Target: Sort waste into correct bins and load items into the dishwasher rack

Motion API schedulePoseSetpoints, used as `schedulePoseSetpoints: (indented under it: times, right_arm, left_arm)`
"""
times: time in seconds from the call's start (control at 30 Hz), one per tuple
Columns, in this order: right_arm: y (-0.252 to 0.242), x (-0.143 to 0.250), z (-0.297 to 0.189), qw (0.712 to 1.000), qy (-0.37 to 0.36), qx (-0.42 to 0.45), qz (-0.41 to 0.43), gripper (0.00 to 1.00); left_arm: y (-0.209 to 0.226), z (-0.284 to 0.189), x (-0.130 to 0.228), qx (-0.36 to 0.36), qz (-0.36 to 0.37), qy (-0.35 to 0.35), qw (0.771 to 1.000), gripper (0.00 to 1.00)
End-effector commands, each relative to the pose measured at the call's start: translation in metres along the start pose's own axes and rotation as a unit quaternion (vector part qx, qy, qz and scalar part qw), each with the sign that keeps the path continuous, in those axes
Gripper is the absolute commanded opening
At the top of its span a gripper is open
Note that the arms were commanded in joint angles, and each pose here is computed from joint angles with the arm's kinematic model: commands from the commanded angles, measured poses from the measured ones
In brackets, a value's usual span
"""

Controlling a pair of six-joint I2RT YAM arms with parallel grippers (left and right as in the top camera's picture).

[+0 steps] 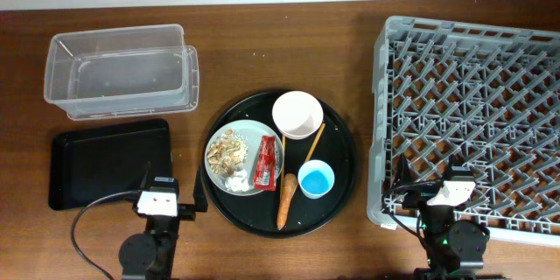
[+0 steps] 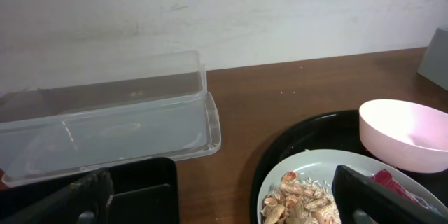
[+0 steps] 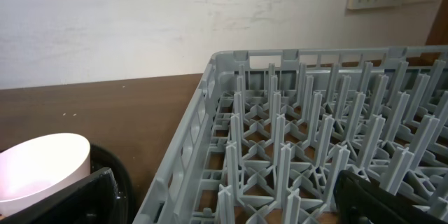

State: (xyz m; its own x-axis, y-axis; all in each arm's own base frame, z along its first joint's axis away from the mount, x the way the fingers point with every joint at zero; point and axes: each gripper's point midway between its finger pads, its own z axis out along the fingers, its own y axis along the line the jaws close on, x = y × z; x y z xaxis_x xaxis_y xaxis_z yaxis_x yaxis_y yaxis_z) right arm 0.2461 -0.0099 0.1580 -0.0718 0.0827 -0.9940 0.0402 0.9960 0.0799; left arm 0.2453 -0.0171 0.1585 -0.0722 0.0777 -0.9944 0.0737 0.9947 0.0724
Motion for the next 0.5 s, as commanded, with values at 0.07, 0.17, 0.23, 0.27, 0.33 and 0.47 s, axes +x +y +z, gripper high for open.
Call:
schedulePoseSetpoints:
  times: [0.07, 0.17, 0.23, 0.27, 0.33, 0.47]
  right_arm:
    - [0.008, -0.004, 0.000, 1.000, -0.011, -0.024, 0.004, 0.98]
    - [0.008, -0.007, -0.001, 1.000, -0.007, -0.024, 0.004, 0.98]
    - [0.008, -0.011, -0.005, 1.000, 0.015, -0.022, 0.005, 0.98]
    - [0.009, -0.015, -0.006, 0.999, 0.028, -0.021, 0.006, 0.98]
    - [0.010, -0.027, -0.005, 0.998, 0.064, -0.018, 0.007, 0.98]
    - [0.011, -0.049, 0.000, 0.979, 0.201, -0.006, 0.014, 0.98]
  left_arm:
    - [-0.007, 0.000, -0.002, 0.019, 0.010, -0.008, 1.000, 0.99]
    - [-0.006, -0.001, -0.010, 0.019, 0.000, -0.006, 1.000, 0.99]
    - [-0.006, -0.002, -0.014, 0.021, -0.029, 0.024, 0.999, 0.99]
    - [-0.006, -0.002, -0.019, 0.021, -0.029, 0.038, 0.999, 0.99]
    - [-0.006, -0.001, -0.030, 0.026, -0.030, 0.086, 0.996, 0.99]
    - [-0.022, 0.009, -0.047, 0.081, -0.042, 0.231, 0.969, 0.99]
